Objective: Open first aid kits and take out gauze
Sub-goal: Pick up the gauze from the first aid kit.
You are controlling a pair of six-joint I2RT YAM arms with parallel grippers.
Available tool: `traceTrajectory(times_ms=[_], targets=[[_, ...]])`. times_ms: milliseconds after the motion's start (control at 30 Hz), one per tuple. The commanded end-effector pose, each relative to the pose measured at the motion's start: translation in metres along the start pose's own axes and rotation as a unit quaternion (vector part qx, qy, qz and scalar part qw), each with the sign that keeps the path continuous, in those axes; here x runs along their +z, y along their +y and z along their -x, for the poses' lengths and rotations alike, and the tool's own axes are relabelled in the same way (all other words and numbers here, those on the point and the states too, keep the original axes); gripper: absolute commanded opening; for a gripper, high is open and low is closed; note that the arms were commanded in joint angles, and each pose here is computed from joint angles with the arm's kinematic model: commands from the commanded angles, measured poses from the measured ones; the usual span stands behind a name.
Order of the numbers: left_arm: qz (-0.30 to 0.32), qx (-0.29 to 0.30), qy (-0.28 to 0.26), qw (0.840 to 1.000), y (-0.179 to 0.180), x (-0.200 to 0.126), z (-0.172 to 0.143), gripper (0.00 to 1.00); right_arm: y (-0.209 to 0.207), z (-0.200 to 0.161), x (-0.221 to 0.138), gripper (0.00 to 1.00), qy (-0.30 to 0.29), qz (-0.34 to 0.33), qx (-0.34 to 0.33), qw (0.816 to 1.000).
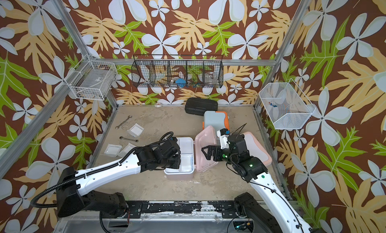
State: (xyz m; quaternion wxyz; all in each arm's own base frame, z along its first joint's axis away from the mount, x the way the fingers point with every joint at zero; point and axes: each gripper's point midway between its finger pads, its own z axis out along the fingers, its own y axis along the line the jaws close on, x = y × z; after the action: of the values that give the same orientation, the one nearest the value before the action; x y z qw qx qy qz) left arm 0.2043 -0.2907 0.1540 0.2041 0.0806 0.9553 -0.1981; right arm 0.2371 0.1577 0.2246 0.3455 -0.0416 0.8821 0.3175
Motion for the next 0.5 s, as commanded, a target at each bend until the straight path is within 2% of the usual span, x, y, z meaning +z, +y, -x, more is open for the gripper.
traceTrajectory(times_ms=[0,167,300,467], targets=[[-0.009,-0.001,-0.008,1.0,-0.004,-0.002,0.004,0.06,0.001,0.002,0.0,1.0,-0.005,0.002,-0.007,1.0],[-0.017,-0.001,-0.014,1.0,-0.008,-0.007,0.007,0.0,0.002,0.003,0.0,1.0,-0.006,0.003,-0.008,1.0],[-0.043,0.0,-0.031,0.999,-0.019,-0.023,0.017,0.0,0.002,0.004,-0.002,1.0,-0.007,0.001,-0.009,1.0],[-0.101,0.013,-0.086,0.991,-0.047,-0.077,0.048,0.0,0.006,0.006,-0.006,1.0,-0.01,0.007,-0.007,1.0]])
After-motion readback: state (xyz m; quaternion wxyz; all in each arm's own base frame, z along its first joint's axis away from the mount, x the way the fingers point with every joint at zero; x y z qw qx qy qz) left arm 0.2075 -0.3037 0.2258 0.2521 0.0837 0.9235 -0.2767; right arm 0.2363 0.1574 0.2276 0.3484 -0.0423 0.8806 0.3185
